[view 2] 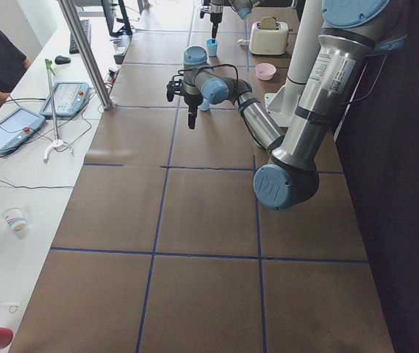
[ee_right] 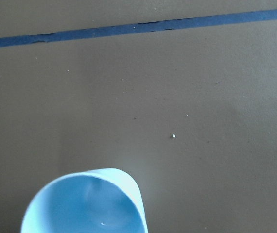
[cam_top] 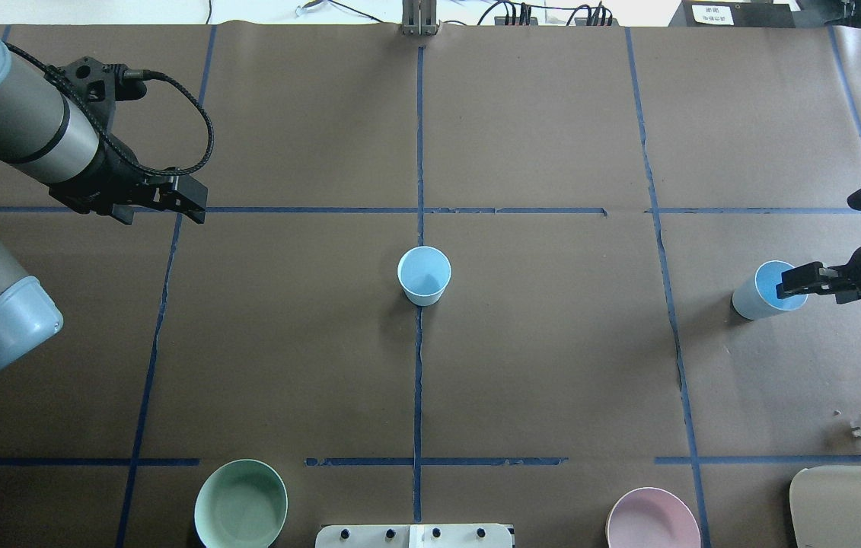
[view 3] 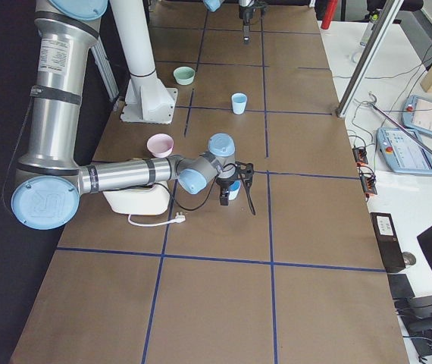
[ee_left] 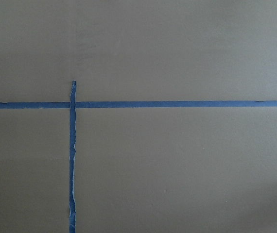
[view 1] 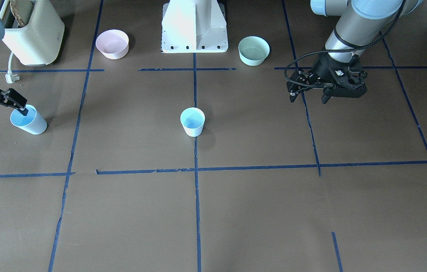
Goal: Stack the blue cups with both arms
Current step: 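Grasp the second light-blue cup with the right gripper and lift it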
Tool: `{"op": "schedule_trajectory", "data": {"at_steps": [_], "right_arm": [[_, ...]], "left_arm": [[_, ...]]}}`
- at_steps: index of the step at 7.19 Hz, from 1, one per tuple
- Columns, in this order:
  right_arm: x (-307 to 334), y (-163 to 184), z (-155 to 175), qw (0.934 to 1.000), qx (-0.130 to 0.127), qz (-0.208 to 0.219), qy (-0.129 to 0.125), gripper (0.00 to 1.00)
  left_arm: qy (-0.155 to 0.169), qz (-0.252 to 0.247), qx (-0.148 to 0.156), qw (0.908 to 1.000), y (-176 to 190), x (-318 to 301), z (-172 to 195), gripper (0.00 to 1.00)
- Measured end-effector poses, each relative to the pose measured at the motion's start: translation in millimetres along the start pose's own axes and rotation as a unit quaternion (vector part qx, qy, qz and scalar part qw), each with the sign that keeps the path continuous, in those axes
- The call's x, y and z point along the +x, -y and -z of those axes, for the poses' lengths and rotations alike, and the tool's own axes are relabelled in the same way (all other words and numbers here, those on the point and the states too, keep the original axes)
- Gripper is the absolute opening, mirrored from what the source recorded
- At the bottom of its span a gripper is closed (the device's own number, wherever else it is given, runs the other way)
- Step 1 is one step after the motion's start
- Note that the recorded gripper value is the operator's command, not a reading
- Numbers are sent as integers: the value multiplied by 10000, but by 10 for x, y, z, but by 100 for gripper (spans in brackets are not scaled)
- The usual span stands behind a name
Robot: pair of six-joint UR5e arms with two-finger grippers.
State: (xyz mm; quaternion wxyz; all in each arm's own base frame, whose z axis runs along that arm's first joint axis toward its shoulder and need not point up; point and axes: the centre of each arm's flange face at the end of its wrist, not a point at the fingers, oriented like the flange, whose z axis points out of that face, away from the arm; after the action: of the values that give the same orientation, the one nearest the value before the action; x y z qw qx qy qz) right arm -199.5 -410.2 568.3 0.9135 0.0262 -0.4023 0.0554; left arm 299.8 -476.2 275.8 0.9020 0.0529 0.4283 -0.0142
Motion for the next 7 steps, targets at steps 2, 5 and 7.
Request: {"op": "schedule_trajectory", "data": {"at_steps": [2,5,7], "right_arm": [[13,22,-51,10000,-23,-36,-28,5],[-108,103,-56,10000,-9,17,56,0],[-300,161,81,9996,90,117,230,0]], "left_arm": [[4,8,-3,10000,-5,-9,-3,100],[6,26,-5,10000,-8,-16,-6,100],[0,51,0,10000,-8,-10,1,100]]}}
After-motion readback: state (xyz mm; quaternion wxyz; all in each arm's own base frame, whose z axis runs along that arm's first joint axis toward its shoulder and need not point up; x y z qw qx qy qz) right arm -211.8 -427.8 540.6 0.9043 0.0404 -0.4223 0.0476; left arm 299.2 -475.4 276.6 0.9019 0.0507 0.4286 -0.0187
